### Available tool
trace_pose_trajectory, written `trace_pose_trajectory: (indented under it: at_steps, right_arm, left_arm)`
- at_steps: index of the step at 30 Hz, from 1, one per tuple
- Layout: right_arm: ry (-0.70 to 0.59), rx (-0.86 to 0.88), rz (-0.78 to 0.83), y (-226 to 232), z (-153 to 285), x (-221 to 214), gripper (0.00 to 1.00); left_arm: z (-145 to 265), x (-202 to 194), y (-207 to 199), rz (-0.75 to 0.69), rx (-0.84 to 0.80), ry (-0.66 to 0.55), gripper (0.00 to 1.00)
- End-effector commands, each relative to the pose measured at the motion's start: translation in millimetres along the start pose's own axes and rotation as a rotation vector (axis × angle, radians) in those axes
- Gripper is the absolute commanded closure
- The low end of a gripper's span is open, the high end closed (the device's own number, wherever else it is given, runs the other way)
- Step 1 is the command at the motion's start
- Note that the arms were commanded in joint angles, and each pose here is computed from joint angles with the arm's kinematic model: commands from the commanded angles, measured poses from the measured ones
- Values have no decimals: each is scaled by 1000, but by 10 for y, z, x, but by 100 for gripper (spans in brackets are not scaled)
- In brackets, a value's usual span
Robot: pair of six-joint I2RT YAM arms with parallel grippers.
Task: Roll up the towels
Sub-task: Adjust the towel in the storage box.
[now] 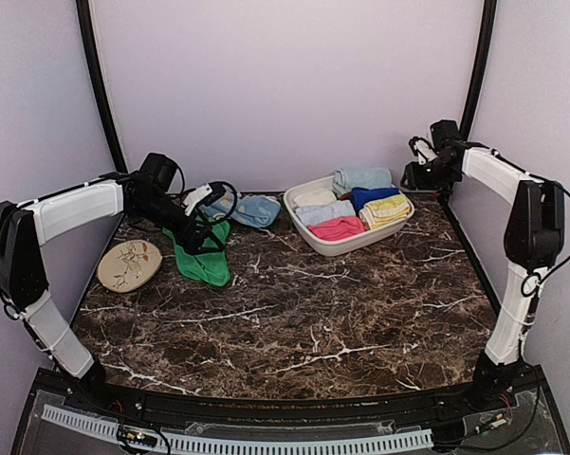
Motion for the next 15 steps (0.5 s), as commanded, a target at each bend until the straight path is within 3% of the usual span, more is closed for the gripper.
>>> trace_pose_trajectory:
  at_steps: [1,7,15]
  right_arm:
    - [-19,26,30,189,-22,-35,59]
    - [33,88,-16,364,-298,-321,98]
    - [103,54,-44,247,-665,-457,100]
  left_arm:
    - [298,189,99,-19,111,-90,3]
    - [359,197,253,1,176,-101,2]
    - [375,133,357,13,220,-82,3]
Point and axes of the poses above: each gripper's point midway between its finger pads, its own z axis back along the fingers, its own y axis along the line the jaws close on, x = y × z, the point moved 2 cm from there along z, back along the fingers, and after that the axes turned 10 degrees about z, right-handed, at the moved point
